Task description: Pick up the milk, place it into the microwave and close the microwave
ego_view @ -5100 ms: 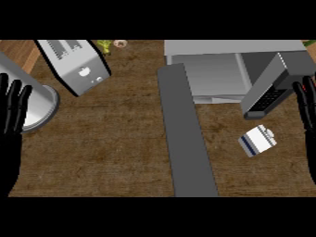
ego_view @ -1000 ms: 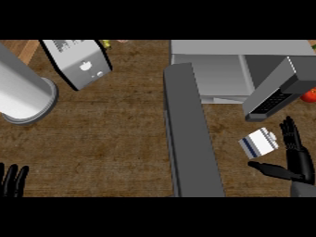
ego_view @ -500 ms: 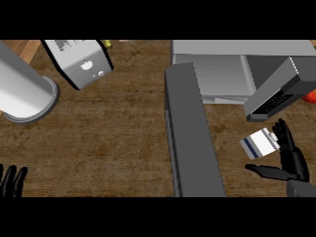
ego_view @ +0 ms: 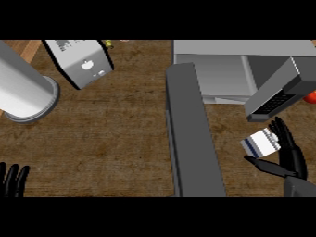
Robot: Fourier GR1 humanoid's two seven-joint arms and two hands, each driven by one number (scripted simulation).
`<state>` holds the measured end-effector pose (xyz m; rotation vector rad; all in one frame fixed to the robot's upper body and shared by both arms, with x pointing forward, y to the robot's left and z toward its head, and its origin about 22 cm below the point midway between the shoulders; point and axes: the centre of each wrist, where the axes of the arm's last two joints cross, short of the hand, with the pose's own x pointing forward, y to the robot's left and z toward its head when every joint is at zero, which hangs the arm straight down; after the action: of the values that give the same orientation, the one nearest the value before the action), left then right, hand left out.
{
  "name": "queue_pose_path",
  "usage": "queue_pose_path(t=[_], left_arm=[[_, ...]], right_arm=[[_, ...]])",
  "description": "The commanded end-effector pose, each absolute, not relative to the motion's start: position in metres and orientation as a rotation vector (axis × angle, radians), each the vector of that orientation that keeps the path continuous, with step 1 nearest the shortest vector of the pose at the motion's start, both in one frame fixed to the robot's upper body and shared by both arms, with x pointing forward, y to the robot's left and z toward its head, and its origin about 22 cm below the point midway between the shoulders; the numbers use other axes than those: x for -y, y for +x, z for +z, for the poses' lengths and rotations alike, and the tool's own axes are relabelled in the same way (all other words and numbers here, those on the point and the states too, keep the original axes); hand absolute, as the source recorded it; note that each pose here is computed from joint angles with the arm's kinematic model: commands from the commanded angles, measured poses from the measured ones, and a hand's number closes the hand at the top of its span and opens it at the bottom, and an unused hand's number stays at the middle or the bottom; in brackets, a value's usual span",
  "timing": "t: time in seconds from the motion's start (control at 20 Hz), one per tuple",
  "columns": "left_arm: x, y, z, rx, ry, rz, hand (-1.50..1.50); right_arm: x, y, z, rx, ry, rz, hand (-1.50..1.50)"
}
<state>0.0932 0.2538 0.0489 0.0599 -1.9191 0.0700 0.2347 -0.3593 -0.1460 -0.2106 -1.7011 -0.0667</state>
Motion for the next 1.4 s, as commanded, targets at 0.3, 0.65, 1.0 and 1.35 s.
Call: queue_pose_path(t=[0.3, 0.65, 1.0, 1.35], left_arm=[[-0.258, 0.100, 0.055, 1.911, 0.058, 0.072, -1.50], [-0.259, 0.092, 0.064, 1.926, 0.067, 0.061, -1.50], [-0.268, 0.079, 0.038, 1.897, 0.075, 0.092, -1.50], [-0.265, 0.067, 0.045, 1.913, 0.105, 0.113, -1.50]], right_arm=[[0.337, 0.244, -0.149, 1.857, -0.001, -0.213, 1.50], [0.322, 0.259, -0.144, 1.833, 0.137, -0.199, 1.50], [0.312, 0.286, -0.124, 1.824, 0.310, -0.066, 1.50], [0.277, 0.281, -0.118, 1.833, 0.365, 0.042, 1.50]])
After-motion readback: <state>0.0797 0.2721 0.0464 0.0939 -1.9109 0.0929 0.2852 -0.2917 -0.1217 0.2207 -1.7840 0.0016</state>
